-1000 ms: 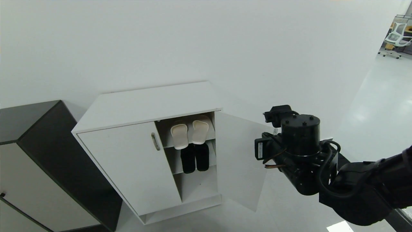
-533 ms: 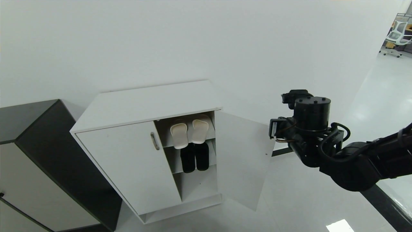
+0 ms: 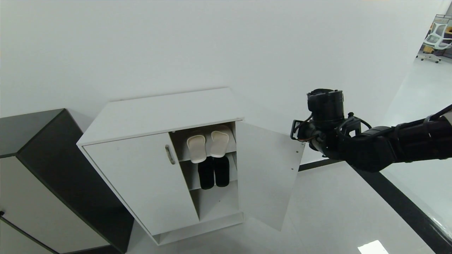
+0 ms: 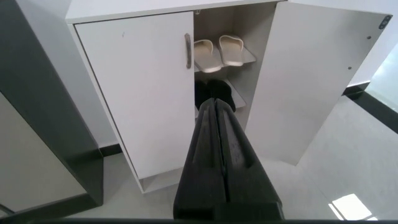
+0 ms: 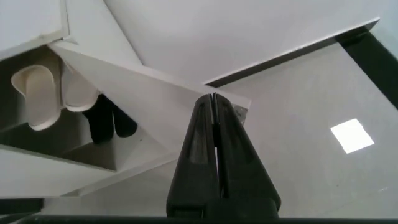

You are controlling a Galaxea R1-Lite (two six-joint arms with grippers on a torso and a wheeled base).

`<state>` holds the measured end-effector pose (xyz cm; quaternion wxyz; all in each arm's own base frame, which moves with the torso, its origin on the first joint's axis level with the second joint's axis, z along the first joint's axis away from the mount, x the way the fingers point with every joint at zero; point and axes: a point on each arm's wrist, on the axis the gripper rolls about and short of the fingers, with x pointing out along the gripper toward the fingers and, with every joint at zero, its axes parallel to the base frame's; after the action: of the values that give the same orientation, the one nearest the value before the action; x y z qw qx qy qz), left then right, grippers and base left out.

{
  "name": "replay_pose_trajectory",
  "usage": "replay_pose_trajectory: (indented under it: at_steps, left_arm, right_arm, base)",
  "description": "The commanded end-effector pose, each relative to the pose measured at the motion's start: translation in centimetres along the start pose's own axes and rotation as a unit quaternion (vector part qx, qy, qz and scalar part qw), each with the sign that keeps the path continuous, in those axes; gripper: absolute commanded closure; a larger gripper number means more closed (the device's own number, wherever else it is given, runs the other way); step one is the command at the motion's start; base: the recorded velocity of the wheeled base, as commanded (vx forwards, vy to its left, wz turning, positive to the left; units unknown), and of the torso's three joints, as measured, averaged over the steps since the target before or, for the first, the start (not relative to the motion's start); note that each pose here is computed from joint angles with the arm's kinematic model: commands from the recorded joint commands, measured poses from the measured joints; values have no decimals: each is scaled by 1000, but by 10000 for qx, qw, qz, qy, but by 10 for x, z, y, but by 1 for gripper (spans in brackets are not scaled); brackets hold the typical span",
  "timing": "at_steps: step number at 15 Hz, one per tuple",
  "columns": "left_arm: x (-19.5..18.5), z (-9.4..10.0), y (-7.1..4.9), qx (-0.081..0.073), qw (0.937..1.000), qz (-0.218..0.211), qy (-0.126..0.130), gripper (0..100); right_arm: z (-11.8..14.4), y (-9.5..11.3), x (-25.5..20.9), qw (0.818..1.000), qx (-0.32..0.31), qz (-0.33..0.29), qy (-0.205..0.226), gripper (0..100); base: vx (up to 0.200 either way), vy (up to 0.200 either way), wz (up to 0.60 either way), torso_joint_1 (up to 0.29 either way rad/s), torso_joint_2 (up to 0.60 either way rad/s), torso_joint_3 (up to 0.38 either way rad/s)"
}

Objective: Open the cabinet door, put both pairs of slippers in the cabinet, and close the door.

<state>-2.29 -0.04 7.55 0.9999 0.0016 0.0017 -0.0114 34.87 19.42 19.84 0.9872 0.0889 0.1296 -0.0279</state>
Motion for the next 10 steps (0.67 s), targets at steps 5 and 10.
replay_pose_trajectory:
  at_steps: [5, 10]
  left_arm:
    - [0, 0, 0, -1, 10000, -1, -2, 100]
    - [0, 0, 0, -1, 10000, -1, -2, 100]
  right_arm:
    - [-20, -9, 51, 9995, 75, -269, 168, 100]
    - [-28, -9, 59, 9994, 53, -283, 187, 100]
  base:
    - [0, 0, 0, 0, 0, 0]
    - [0, 0, 0, 0, 0, 0]
